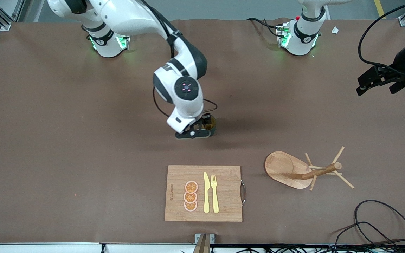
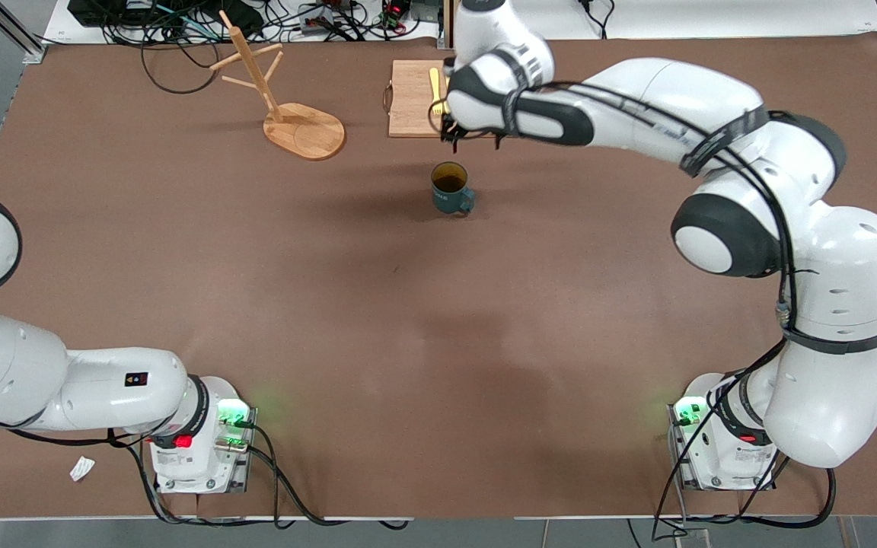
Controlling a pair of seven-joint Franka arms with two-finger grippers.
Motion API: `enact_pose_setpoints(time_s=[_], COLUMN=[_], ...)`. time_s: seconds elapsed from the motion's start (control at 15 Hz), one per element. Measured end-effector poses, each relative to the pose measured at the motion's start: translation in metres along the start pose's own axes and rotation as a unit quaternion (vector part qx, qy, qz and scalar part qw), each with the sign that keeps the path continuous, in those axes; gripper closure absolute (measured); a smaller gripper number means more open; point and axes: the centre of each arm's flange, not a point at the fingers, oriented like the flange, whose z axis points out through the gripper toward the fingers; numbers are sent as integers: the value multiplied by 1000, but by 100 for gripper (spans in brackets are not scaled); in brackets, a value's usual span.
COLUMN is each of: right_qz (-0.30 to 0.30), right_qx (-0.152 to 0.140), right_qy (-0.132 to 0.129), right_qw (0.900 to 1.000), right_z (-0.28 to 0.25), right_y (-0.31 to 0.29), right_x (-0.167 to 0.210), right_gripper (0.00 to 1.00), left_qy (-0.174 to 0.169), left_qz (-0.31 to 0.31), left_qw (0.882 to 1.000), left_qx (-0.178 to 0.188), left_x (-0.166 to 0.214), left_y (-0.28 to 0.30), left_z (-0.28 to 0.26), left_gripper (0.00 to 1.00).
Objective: Pass cup and hang on rack
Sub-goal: 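Set the mug down with the right gripper while the left gripper approaches, then lower the left gripper over the teal mug's rim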
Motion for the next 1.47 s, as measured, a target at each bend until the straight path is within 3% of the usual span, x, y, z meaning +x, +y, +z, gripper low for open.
enact_pose_setpoints(time_s=[0.27, 0.4, 0.87, 1.07, 1.2, 1.47], right_qz=[61, 53, -4, -20, -16, -1], right_qx=[0, 0, -19, -16, -16, -16], right_qy=[-22, -35, -75, -83, -76, -63], right_qw=[998, 998, 997, 996, 997, 998], right_z=[-71, -98, -127, -134, -147, -173], right_y=[95, 151, 368, 444, 461, 475], right_x=[35, 49, 67, 50, 40, 27], right_gripper=[0, 0, 0, 0, 0, 0], left_qy=[-9, -12, -22, -4, 17, 102], left_qz=[15, 20, -39, -55, -75, -126], left_qw=[1000, 1000, 997, 995, 992, 980], left_qx=[-1, 9, 61, 78, 96, 118], left_x=[0, 3, -23, -53, -79, -165], left_y=[19, 50, 240, 327, 383, 492], left_z=[10, 26, 127, 180, 213, 298], left_gripper=[0, 0, 0, 0, 0, 0])
